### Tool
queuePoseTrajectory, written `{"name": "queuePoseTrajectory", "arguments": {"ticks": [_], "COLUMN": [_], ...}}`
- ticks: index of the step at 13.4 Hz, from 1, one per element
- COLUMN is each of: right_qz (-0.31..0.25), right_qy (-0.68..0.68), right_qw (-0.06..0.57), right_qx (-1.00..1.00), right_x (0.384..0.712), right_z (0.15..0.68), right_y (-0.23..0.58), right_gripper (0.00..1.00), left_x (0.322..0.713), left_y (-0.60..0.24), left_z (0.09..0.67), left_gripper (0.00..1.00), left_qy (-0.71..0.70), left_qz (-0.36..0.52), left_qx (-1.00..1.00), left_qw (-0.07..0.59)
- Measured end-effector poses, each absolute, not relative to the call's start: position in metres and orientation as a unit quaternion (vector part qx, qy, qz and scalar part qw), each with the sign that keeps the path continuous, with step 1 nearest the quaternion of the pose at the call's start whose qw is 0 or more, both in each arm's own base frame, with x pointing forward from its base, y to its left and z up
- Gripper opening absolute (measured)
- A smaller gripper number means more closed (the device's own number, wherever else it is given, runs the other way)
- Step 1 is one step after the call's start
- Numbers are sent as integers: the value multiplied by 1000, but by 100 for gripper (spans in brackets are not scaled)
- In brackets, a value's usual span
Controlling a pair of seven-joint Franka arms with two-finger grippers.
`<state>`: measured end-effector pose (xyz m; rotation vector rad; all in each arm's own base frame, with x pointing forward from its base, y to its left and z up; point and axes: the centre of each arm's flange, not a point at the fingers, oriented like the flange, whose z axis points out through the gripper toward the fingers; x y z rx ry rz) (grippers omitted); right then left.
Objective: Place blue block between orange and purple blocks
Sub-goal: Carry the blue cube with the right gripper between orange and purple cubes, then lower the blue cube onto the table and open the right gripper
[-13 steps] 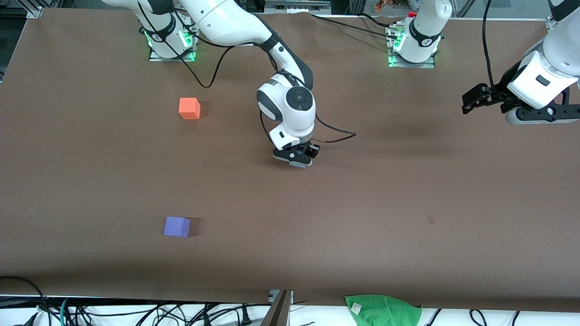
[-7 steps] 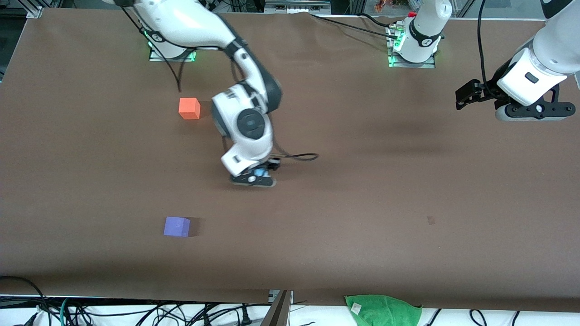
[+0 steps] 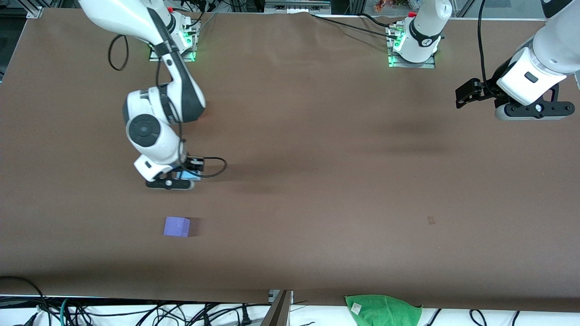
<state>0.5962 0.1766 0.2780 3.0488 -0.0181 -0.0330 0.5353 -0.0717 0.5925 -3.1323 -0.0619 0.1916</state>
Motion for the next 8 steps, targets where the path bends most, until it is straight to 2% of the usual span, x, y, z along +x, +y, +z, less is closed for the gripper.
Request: {"name": "queuePoseTrajectory", "arguments": {"ticks": [4, 8], "right_qz": [-29, -15], "right_qy": [-41, -47], "right_qw": [20, 20], "right_qx": [999, 999], "right_x": [582, 563], "right_z": [252, 224], "right_y": [159, 149], "right_gripper": [56, 56], "left_x": [535, 535], "left_y": [-72, -72], "left_z": [593, 593], "left_gripper": [100, 100], "left_qy": [-20, -20], "left_qz": [61, 62], "left_qx": [-998, -998], "left_qw": [1, 1]}}
